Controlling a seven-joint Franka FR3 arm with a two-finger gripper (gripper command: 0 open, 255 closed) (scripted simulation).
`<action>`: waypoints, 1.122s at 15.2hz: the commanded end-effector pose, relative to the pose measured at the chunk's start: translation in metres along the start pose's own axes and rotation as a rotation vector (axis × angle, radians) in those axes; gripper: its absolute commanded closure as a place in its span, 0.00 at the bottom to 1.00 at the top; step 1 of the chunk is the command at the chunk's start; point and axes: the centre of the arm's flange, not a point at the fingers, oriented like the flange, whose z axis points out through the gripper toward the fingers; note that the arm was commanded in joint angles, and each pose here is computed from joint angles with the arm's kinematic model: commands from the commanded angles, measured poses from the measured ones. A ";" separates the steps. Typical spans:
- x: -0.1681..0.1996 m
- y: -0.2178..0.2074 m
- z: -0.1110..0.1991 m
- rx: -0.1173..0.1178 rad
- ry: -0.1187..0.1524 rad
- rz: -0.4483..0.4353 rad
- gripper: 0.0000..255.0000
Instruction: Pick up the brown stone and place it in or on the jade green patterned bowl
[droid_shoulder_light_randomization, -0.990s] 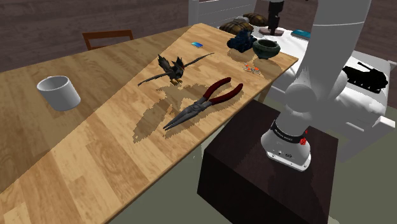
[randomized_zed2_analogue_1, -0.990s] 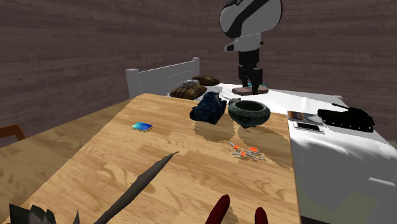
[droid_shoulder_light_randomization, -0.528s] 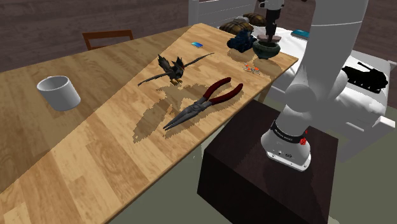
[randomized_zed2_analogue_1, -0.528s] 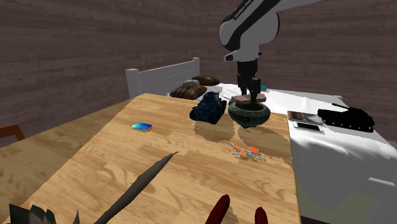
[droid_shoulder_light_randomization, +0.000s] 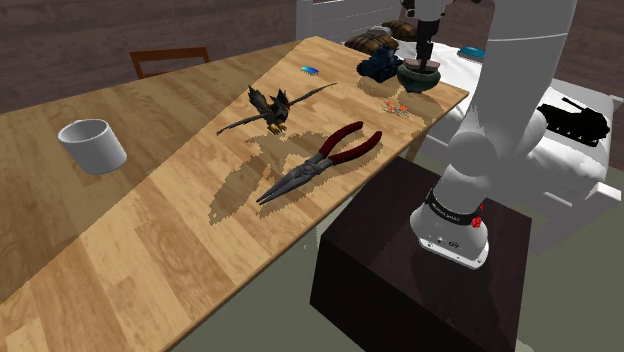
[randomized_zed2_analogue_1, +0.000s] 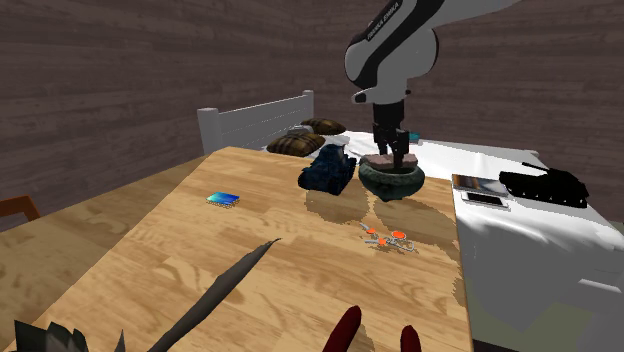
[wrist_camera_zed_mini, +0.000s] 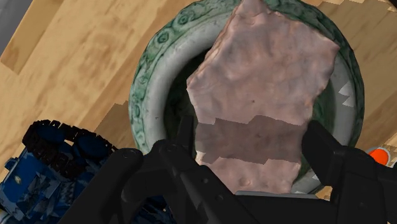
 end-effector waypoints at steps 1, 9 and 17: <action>0.000 0.000 0.000 0.001 0.000 0.000 1.00; 0.000 0.000 -0.026 0.001 0.000 0.000 0.00; 0.000 0.000 -0.050 0.001 0.000 0.000 0.00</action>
